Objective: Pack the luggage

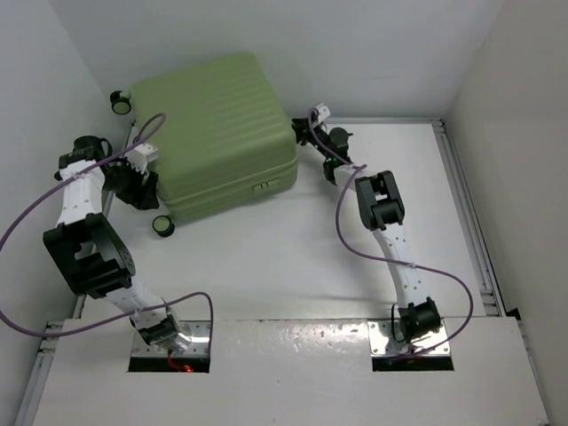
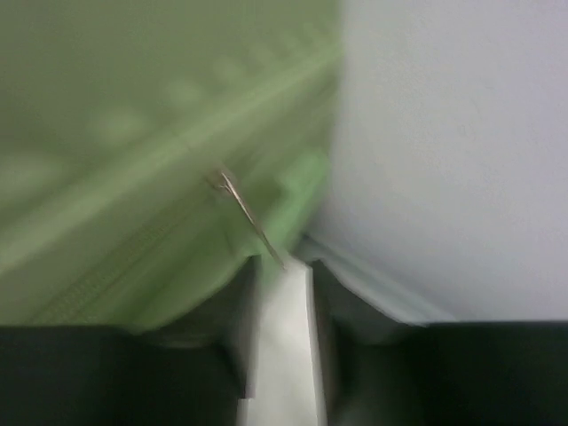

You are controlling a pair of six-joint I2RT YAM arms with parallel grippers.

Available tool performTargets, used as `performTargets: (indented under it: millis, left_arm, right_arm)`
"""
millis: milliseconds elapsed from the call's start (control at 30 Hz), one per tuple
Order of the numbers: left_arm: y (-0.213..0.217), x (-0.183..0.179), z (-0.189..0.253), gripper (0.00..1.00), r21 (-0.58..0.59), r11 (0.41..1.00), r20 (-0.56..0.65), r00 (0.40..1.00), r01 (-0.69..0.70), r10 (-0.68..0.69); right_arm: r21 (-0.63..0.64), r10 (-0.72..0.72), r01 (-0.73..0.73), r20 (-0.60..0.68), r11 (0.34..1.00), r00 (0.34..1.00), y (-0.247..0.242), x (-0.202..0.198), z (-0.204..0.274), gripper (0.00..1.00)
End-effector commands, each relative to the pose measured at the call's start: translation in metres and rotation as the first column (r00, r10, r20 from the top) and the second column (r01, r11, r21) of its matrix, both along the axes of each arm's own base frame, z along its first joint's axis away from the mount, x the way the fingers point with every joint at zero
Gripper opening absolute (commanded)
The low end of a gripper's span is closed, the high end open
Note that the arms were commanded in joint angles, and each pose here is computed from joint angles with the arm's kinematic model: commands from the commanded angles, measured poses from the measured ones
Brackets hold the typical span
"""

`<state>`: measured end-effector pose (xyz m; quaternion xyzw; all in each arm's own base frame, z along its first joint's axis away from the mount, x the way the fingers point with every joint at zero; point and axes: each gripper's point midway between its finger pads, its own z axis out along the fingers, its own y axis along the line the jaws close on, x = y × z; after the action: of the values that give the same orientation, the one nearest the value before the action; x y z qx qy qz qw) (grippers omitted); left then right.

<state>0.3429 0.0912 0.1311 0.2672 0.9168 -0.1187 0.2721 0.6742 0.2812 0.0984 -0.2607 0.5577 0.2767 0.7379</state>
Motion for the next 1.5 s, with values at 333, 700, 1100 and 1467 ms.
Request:
performTargets:
  millis: [333,700,1100,1467]
  left_arm:
    - [-0.019,0.082,0.165,1.00,-0.244,0.932,0.621,0.695,-0.269,0.363]
    - [-0.020,0.023,0.264,1.00,-0.512,0.777,0.637,0.444,-0.367,0.630]
    - [0.078,0.083,0.196,0.34,-0.548,0.408,0.347,0.245,-0.730,0.905]
    - [0.069,0.175,0.080,0.35,-0.499,0.466,0.176,0.441,-0.730,0.880]
  right_arm:
    - [0.071,-0.091,0.106,-0.193,0.992,0.977,-0.061,-0.055,0.027,0.71]
    - [0.100,-0.198,0.246,-0.347,0.964,0.917,-0.097,-0.046,0.024,0.27]
    - [0.266,0.113,0.065,-0.600,0.962,0.792,-0.050,-0.011,0.009,0.23]
    - [0.253,0.236,-0.095,-0.618,0.963,0.750,0.010,-0.051,-0.014,0.34]
